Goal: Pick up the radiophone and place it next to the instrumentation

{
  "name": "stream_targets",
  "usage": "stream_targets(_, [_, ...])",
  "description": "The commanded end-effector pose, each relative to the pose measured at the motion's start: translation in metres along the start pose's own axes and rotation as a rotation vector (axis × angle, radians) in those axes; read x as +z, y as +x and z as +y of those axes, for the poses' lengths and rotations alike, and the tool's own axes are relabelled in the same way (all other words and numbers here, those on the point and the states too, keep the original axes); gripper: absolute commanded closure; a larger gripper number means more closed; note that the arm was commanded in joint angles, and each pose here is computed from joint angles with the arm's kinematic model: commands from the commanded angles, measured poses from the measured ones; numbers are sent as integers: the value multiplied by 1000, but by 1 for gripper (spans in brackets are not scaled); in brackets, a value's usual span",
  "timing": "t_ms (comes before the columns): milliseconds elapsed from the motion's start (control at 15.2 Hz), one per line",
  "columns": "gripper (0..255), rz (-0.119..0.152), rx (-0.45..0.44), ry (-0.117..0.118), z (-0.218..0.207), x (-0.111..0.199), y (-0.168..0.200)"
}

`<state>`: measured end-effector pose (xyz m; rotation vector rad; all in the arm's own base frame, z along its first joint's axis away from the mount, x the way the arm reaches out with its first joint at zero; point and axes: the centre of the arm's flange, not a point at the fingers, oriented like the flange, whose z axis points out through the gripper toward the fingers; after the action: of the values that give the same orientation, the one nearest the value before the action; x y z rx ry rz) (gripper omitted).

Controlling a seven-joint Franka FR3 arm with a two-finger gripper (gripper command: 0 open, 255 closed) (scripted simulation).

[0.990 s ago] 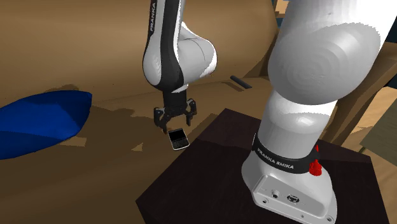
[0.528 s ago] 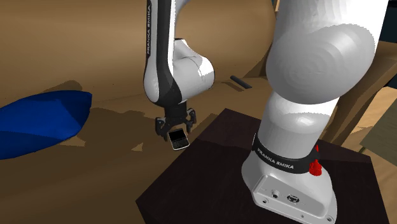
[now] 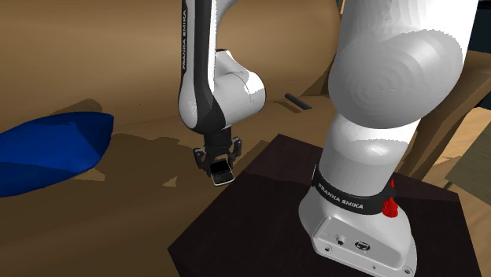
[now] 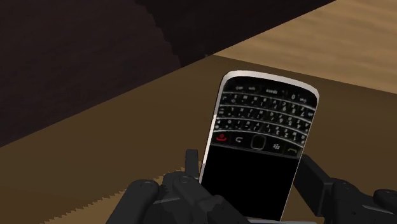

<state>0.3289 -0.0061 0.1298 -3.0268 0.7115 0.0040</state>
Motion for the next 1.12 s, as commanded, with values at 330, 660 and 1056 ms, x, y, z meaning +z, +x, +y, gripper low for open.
stream_targets(330, [255, -1, -1, 0, 0, 0, 0])
stream_targets(660, [255, -1, -1, 0, -1, -10, 0])
stream_targets(1056, [255, -1, -1, 0, -2, -42, -1])
